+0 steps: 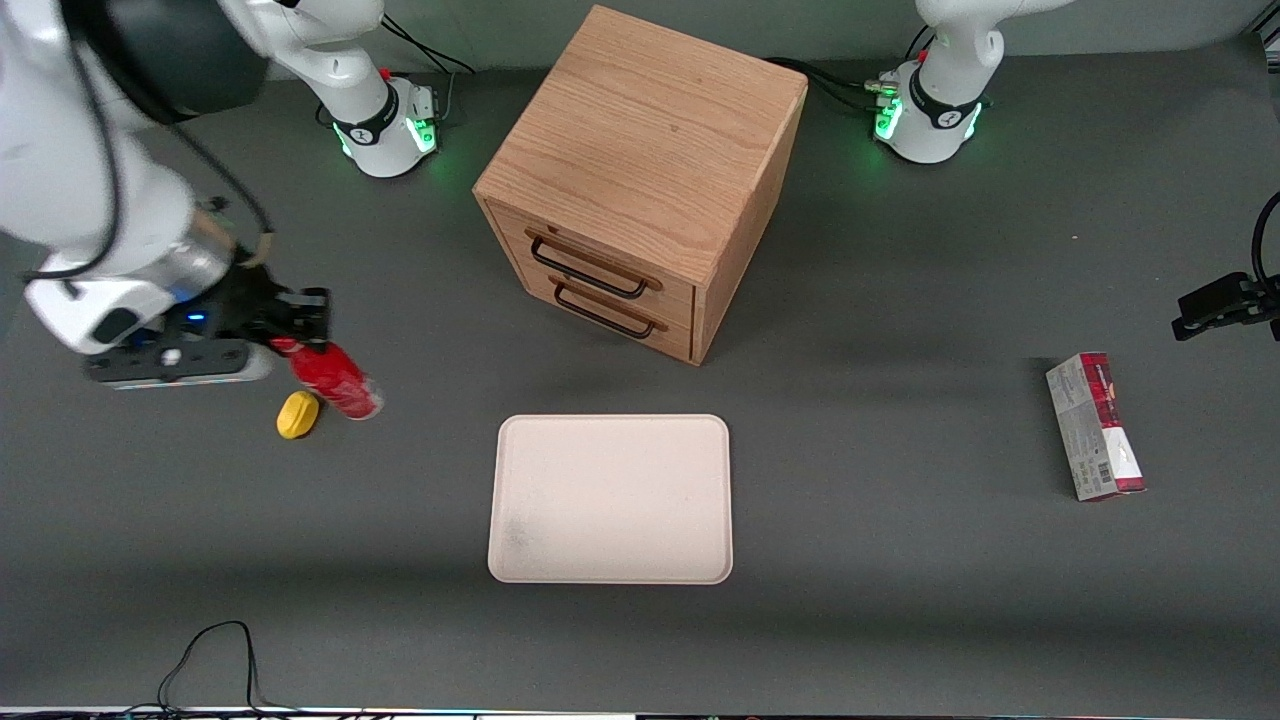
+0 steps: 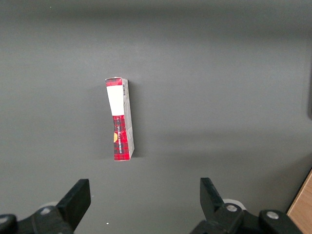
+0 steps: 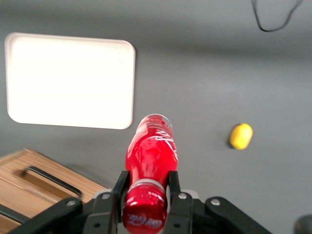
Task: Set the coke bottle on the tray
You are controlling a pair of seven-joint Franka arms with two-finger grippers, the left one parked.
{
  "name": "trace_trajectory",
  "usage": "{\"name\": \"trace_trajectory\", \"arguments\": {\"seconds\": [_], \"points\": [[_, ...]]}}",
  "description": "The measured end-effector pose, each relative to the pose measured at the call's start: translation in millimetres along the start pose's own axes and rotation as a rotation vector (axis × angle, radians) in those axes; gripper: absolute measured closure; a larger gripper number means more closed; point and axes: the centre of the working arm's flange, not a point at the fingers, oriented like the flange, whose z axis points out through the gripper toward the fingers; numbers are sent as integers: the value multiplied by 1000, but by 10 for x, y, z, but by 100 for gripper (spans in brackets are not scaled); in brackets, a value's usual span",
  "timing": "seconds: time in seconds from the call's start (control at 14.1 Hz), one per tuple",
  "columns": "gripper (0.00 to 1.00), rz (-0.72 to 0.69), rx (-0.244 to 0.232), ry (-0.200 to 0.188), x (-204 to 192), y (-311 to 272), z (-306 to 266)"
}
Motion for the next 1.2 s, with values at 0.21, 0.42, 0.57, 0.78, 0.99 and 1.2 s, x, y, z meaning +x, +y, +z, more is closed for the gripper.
{"name": "trace_trajectory", "arguments": {"seconds": [0.21,0.42,0.57,0.78,0.99,1.2], "points": [[63,27,17,13,179,-539,289],[63,43,76,43,573,-612,789],[63,54,94,44,802,-595,1237],[63,46,92,38,1047,-660,2068],[63,36,105,27,1125,-763,2642],[63,22,101,38,1137,-820,2851]]}}
